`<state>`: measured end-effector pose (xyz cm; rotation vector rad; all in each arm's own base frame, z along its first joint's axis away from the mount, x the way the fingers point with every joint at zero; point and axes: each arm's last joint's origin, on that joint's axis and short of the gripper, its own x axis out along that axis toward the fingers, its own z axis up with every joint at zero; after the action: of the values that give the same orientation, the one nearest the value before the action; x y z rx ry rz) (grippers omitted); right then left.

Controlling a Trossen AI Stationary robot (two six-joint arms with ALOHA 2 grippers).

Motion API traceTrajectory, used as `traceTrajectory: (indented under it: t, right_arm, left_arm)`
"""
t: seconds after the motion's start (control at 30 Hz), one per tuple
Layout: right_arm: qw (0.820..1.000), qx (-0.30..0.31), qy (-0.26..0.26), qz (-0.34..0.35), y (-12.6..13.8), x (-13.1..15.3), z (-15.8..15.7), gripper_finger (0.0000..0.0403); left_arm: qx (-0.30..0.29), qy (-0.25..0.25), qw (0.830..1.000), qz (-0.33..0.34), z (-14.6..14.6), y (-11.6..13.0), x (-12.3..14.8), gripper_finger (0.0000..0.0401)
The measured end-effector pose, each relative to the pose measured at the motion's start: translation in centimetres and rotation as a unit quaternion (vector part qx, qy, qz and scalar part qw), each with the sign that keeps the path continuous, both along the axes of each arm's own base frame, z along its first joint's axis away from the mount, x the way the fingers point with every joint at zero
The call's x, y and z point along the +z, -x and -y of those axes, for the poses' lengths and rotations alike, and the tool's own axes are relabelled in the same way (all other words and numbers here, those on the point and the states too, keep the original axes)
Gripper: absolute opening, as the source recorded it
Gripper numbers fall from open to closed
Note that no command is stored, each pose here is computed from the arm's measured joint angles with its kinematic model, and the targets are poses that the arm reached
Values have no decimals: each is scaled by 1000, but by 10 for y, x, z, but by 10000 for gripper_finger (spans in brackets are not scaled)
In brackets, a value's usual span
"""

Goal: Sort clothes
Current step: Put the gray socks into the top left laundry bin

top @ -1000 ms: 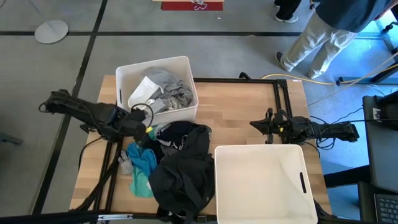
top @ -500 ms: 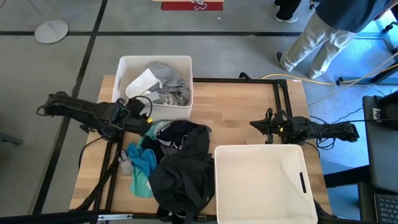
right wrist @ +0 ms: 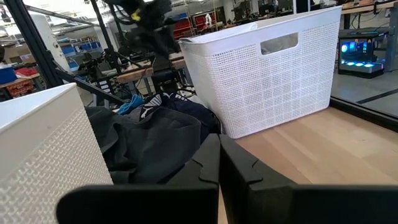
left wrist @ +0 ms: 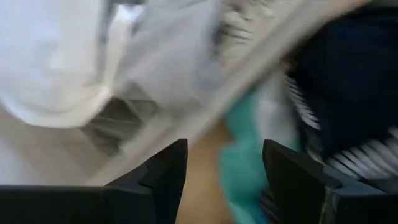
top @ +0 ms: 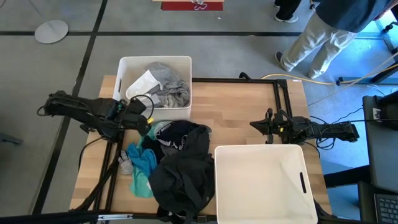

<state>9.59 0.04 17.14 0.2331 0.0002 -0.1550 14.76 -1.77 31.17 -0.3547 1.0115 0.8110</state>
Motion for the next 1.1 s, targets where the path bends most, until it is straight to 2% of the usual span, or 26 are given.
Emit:
traceTrajectory:
  t: [0.2, 0.33, 0.5, 0.9, 1.1]
  right_arm:
    - [1000, 0, -1, 0, 0, 0, 0, 3]
    - [1000, 0, -1, 0, 0, 0, 0, 3]
    - [1000, 0, -1, 0, 0, 0, 0, 3]
    - [1000, 0, -1, 0, 0, 0, 0, 3]
    - [1000, 1, -1, 0, 0, 0, 0, 3]
  left_arm:
    - [-52, 136, 989, -10, 20, 3, 5, 200]
    - [-35, 193, 980, -27, 34, 5, -1, 200]
    - [14, 218, 974, -63, 53, 6, -9, 200]
    - [-15, 230, 958, -173, 111, 3, -37, 200]
    - [-1, 230, 956, -180, 127, 8, -45, 200]
